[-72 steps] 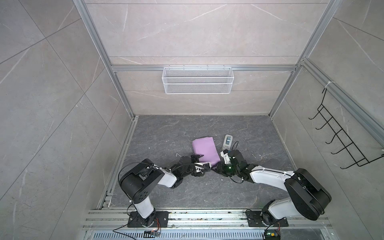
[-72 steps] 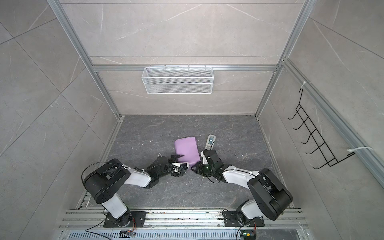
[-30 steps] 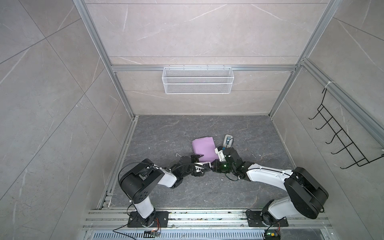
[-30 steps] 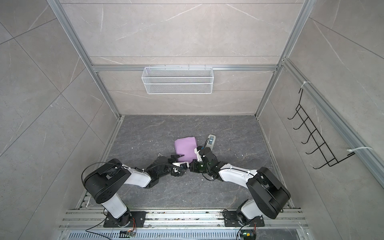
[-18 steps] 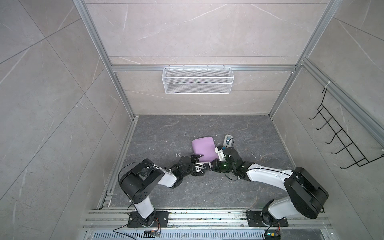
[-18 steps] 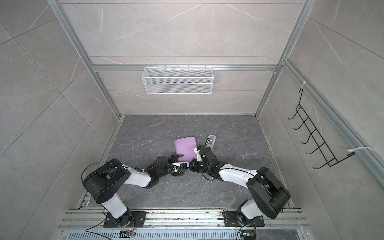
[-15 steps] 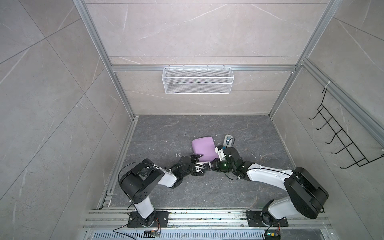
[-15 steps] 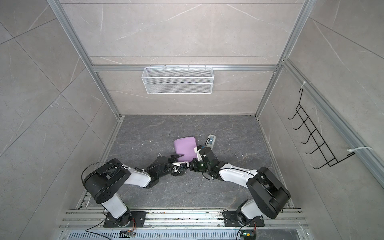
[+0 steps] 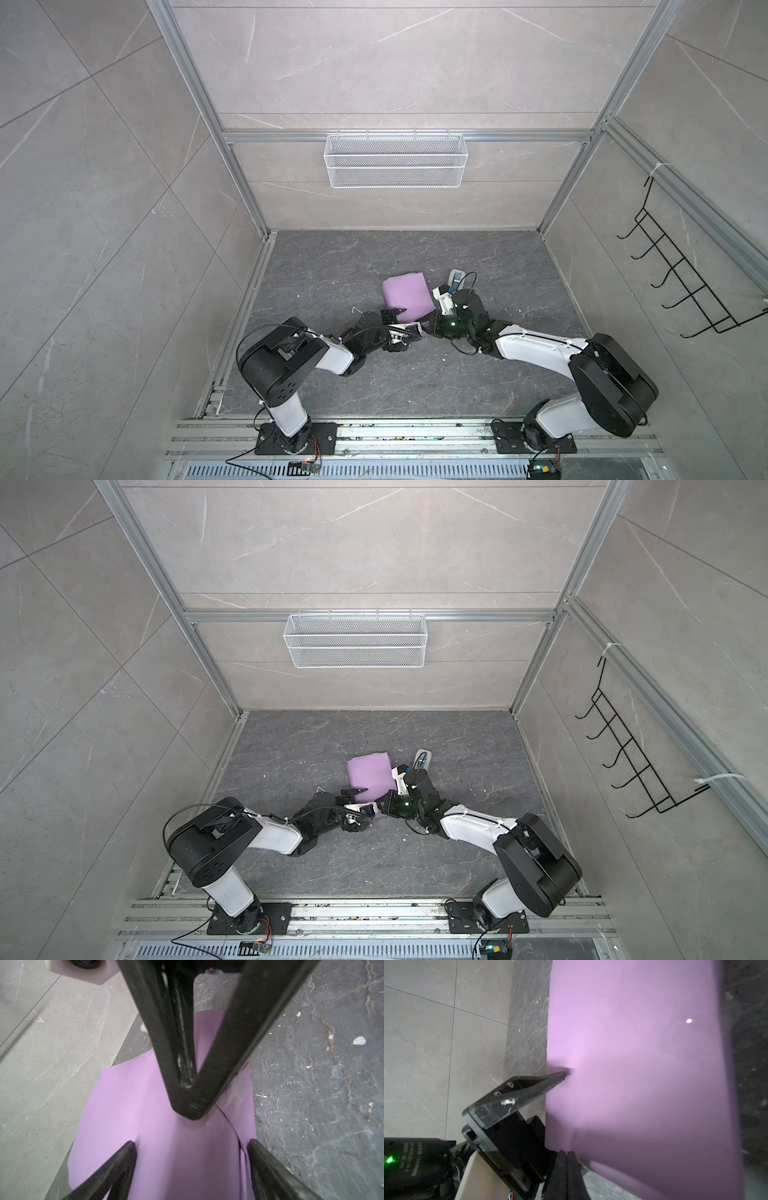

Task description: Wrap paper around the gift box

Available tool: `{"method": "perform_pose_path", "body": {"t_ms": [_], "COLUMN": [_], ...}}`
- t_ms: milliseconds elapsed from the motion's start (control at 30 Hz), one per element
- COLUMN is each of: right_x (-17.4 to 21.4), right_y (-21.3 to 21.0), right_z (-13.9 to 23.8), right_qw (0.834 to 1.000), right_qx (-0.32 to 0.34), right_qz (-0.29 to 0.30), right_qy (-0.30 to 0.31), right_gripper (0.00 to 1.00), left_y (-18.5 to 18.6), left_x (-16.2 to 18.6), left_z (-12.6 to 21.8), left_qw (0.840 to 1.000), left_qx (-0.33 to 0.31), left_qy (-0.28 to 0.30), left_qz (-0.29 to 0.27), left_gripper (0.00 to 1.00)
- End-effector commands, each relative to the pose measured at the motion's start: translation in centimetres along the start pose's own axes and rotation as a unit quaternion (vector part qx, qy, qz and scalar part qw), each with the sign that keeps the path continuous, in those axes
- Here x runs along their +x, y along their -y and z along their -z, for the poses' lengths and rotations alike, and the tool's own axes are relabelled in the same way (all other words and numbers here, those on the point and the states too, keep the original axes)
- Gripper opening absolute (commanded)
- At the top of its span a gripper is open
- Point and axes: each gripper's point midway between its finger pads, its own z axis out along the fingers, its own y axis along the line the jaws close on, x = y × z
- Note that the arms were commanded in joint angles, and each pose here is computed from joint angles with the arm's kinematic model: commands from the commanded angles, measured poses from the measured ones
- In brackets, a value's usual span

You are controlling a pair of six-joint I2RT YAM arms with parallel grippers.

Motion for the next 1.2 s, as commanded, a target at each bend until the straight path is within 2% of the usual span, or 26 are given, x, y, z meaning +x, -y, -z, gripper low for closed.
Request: {"method": "perform_pose_path", "body": {"t_ms": [0,167,333,567,767,1167], "right_x": [-1.3,-1.4,0.5,2.2,2.2,1.6], "right_y": [-1.1,0.8,2.3,2.0,2.3,3.3], "right_z": [0.5,2.3,3.2,1.1,-0.5,-0.7], "right_qw": [0.999,0.999,1.000,0.999,0.998,0.997], "right_qx": [-0.028,-0.012,0.024,0.033,0.044,0.065], "right_qz": [-0.009,-0.023,0.002,0.033,0.045,0.051], "right_qy": [0.016,0.026,0.014,-0.009,-0.007,0.011], "right_gripper": [0.01,0.02,0.04,0.05,0.05,0.03], "left_y": [0.6,0.6,0.7,0.6,0.5,0.5], "left_x": [1.2,1.3,1.3,1.2,1.1,1.2], "left_z": [-0.3,-0.3,-0.3,-0.3,-0.3,-0.3], "left_qw": [1.000,1.000,1.000,1.000,1.000,1.000], "left_qx": [0.012,0.012,0.013,0.013,0.012,0.013], "left_qy": [-0.021,-0.021,-0.021,-0.020,-0.020,-0.021], "left_qz": [0.017,0.019,0.018,0.018,0.019,0.019], "left_gripper": [0.84,0.84,0.84,0.84,0.84,0.84]}}
